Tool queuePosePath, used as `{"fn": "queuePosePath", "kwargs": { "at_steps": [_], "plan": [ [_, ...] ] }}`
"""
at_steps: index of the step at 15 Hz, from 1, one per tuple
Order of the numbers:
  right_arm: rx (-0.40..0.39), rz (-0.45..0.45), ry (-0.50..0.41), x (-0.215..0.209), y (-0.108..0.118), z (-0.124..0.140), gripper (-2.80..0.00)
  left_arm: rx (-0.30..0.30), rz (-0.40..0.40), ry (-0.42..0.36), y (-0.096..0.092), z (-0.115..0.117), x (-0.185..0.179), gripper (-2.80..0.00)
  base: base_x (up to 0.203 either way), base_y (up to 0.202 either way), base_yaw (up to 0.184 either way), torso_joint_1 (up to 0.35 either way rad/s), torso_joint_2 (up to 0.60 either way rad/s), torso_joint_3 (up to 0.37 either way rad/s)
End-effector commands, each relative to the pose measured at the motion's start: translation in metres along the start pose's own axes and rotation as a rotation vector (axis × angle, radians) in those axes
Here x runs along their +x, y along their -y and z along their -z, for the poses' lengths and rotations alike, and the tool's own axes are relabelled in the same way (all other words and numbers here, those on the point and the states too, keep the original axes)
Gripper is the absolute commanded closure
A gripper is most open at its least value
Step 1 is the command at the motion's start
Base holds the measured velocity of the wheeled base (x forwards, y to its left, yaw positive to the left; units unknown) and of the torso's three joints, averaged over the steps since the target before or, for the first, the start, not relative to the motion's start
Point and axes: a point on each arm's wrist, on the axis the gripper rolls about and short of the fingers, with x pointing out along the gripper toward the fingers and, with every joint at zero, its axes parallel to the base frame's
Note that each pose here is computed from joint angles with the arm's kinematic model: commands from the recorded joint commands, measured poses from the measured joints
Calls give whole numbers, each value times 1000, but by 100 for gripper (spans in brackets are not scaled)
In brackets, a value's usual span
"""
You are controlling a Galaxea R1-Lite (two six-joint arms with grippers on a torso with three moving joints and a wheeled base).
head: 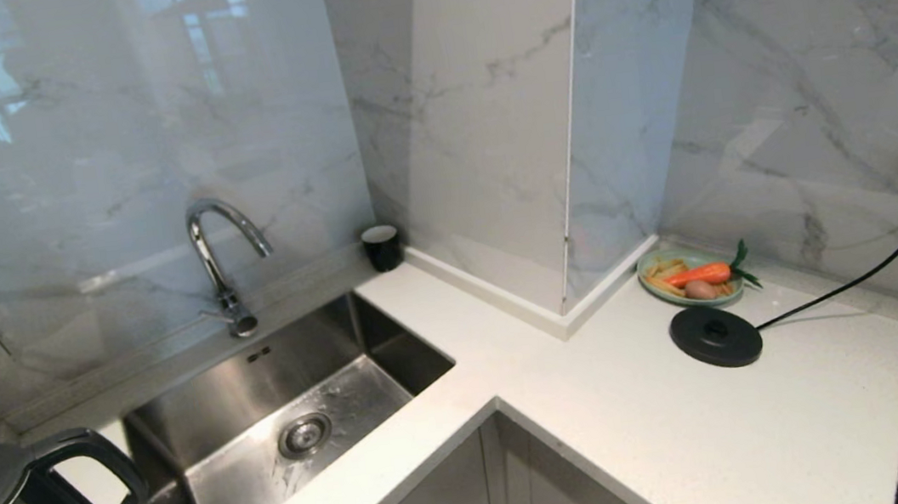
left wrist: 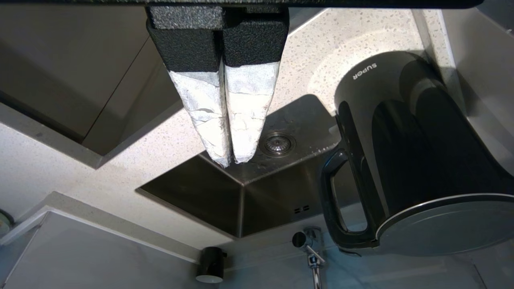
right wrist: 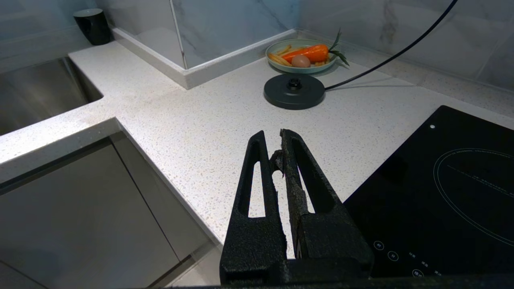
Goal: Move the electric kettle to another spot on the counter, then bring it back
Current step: Grab the kettle
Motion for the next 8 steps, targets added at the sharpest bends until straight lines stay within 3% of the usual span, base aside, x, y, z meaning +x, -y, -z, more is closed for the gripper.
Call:
{"fn": "queuePosePath", "kwargs": {
  "at_steps": [1, 8],
  "plan": [
    [0, 0, -1, 0, 0, 0, 0, 0, 1, -2, 0, 0, 0, 0, 0, 0, 0, 0, 0, 0],
    [0, 0, -1, 0, 0, 0, 0, 0, -1, -2, 0, 0, 0, 0, 0, 0, 0, 0, 0, 0]
  ]
}}
